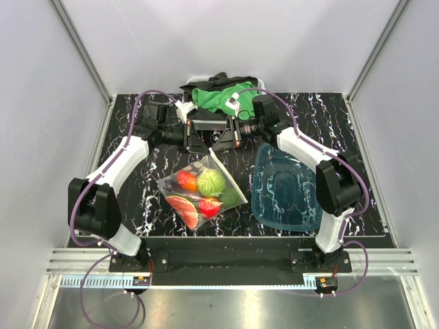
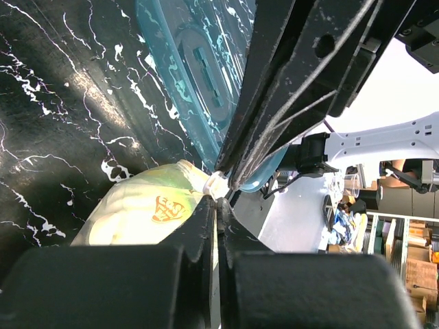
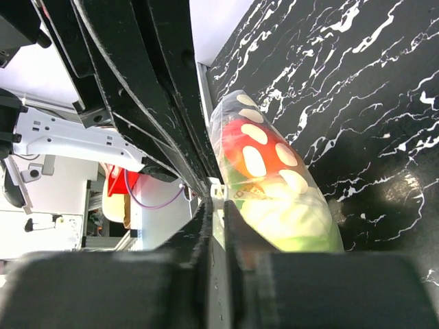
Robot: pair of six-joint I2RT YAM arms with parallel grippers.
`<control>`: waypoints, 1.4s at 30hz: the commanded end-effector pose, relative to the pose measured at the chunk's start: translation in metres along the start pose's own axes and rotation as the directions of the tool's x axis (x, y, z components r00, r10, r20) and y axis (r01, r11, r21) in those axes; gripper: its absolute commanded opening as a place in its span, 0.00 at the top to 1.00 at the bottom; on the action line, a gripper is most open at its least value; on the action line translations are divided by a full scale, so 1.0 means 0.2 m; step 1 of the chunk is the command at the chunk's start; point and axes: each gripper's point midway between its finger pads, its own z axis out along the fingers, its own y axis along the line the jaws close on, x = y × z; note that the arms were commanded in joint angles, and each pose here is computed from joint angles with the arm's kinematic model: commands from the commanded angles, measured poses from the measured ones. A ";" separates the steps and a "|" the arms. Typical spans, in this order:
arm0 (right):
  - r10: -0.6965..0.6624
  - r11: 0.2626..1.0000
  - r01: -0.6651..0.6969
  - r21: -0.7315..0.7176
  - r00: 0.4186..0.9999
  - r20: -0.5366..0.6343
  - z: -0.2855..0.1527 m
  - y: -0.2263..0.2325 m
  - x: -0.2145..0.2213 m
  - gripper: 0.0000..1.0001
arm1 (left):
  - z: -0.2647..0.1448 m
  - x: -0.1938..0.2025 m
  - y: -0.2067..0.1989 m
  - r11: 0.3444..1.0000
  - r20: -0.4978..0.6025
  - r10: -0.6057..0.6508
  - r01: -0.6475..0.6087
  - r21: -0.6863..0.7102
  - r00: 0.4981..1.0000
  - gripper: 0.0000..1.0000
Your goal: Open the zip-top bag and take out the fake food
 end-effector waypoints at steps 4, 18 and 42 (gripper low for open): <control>-0.047 0.997 0.047 -0.054 0.999 -0.007 0.00 0.09 -0.01 0.66 | -0.01 -0.06 -0.08 0.997 0.034 0.071 -0.071 0.020 0.997 1.00; -0.028 0.999 0.028 -0.032 1.000 -0.004 0.03 0.05 0.00 1.00 | -0.03 -0.05 -0.09 0.997 0.035 0.068 -0.069 0.030 0.997 1.00; -0.033 0.999 0.033 -0.007 0.999 -0.004 0.02 0.03 0.03 1.00 | -0.04 -0.05 0.00 0.994 0.037 0.092 -0.090 -0.058 0.995 1.00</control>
